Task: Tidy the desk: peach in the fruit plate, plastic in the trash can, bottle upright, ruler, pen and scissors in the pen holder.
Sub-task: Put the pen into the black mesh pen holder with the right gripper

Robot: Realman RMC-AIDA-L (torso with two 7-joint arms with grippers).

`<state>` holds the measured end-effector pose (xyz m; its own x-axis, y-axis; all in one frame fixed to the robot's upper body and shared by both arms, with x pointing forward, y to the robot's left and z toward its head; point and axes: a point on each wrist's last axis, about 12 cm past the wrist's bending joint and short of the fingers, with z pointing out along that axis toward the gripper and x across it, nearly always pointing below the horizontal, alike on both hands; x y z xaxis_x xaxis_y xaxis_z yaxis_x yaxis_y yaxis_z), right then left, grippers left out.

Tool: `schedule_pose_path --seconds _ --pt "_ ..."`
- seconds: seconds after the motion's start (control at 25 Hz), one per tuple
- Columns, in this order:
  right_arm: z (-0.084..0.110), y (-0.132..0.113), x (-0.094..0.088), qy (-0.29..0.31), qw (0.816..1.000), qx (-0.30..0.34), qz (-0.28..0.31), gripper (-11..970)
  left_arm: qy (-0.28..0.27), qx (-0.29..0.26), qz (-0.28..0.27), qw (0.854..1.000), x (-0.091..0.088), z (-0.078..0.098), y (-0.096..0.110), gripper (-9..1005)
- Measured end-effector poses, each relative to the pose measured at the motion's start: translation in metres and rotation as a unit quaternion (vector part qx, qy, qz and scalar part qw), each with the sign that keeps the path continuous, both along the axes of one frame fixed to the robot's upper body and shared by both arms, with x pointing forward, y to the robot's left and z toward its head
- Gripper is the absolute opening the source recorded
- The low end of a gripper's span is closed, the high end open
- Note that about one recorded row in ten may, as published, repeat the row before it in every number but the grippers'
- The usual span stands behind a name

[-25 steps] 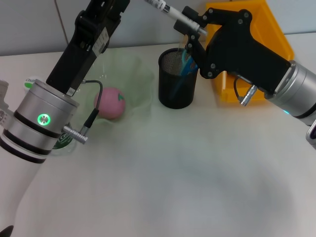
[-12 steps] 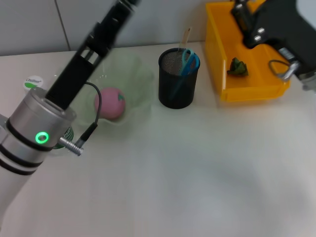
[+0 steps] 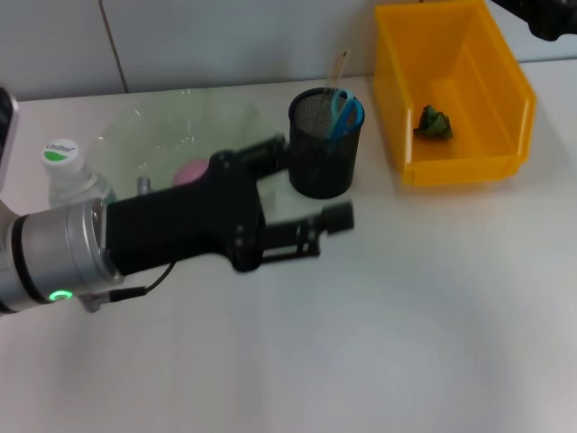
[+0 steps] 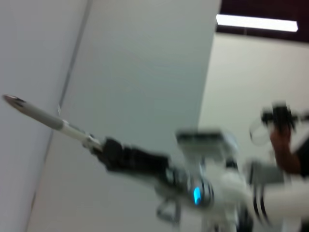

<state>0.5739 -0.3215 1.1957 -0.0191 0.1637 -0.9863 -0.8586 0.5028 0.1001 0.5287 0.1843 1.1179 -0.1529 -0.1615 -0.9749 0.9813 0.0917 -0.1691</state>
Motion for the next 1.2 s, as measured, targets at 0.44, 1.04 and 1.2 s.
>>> schedule_pose_path --seconds 0.44,1.04,1.2 --pt "0.082 0.018 0.034 0.21 0.949 -0.236 -0.014 132 0.004 0.16 -0.014 0.987 0.011 -0.004 0.025 802" --pt "0.12 0.116 0.091 0.276 0.847 -0.454 -0.033 131 0.007 0.123 -0.006 0.992 0.002 0.013 0.062 804" --pt "0.113 0.126 0.095 0.283 0.837 -0.467 -0.03 132 0.009 0.121 -0.005 0.993 0.001 0.012 0.063 804"
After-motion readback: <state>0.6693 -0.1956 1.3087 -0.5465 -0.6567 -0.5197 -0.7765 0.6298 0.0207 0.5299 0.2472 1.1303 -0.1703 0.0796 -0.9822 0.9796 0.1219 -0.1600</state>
